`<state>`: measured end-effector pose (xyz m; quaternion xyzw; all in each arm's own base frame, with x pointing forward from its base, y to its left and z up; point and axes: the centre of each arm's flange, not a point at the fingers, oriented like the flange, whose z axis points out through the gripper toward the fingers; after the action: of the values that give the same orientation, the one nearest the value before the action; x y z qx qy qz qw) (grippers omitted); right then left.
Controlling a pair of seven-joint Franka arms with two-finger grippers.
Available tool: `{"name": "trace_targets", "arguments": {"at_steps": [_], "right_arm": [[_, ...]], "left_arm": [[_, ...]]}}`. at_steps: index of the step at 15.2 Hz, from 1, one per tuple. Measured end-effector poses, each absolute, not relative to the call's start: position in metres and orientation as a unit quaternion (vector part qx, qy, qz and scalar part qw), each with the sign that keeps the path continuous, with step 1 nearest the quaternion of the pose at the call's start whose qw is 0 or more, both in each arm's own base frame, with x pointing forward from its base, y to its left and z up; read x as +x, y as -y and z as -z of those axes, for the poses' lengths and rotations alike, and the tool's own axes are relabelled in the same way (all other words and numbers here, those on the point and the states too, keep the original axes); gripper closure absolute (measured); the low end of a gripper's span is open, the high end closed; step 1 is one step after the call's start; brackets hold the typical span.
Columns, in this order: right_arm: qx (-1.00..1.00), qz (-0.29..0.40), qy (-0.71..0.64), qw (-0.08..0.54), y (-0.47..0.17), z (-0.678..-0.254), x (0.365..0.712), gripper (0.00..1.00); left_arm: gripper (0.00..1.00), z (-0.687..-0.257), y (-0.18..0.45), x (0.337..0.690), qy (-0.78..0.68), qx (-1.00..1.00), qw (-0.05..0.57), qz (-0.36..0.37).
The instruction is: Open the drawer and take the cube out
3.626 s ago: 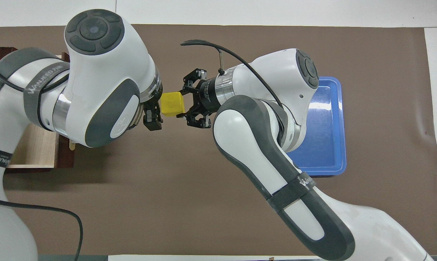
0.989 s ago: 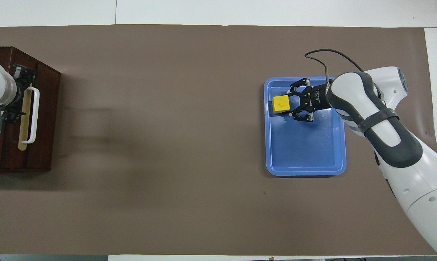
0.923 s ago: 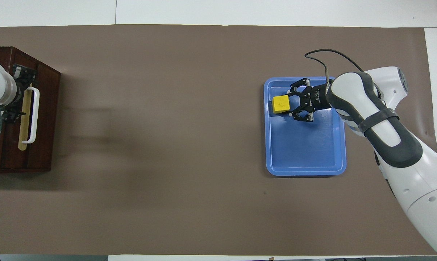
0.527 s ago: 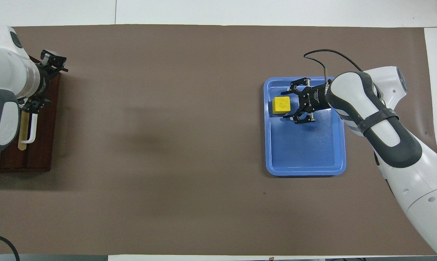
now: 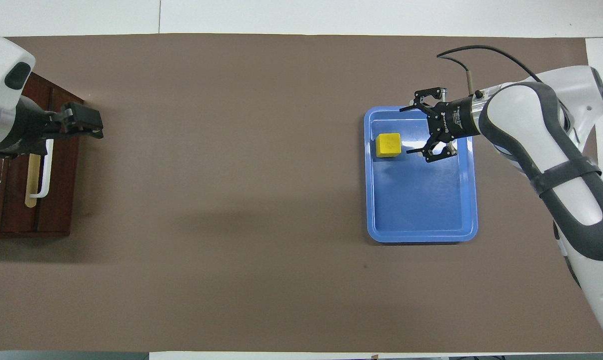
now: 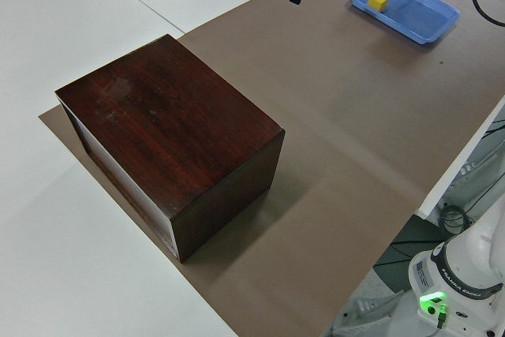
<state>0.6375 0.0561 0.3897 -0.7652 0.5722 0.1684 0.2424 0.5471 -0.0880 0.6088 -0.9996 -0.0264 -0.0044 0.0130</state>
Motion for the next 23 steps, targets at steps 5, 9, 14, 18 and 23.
{"name": "trace_targets", "arguments": {"at_steps": [5, 9, 14, 18, 23], "right_arm": [[-0.875, -0.085, -0.447, 0.168, -0.009, -0.498, 0.611, 0.0], [-0.956, -0.036, -0.275, 0.092, 0.028, -0.55, 0.583, 0.0], [-0.994, -0.02, -0.106, 0.034, 0.07, -0.607, 0.537, 0.0], [-0.999, -0.041, -0.005, -0.03, 0.044, -0.661, 0.516, 0.0], [-0.998, -0.053, 0.003, -0.03, 0.039, -0.653, 0.525, 0.0]], "left_arm": [[0.0, -0.604, 0.04, 0.539, -0.064, -0.998, 0.012, -0.023], [0.0, -0.603, 0.053, 0.537, -0.075, -0.997, 0.011, -0.024], [0.0, -0.602, 0.061, 0.536, -0.04, -0.999, 0.013, -0.025], [0.0, -0.603, 0.061, 0.535, -0.038, -0.999, 0.013, -0.024], [0.0, -0.603, 0.062, 0.535, -0.038, -0.999, 0.013, -0.026]]}}
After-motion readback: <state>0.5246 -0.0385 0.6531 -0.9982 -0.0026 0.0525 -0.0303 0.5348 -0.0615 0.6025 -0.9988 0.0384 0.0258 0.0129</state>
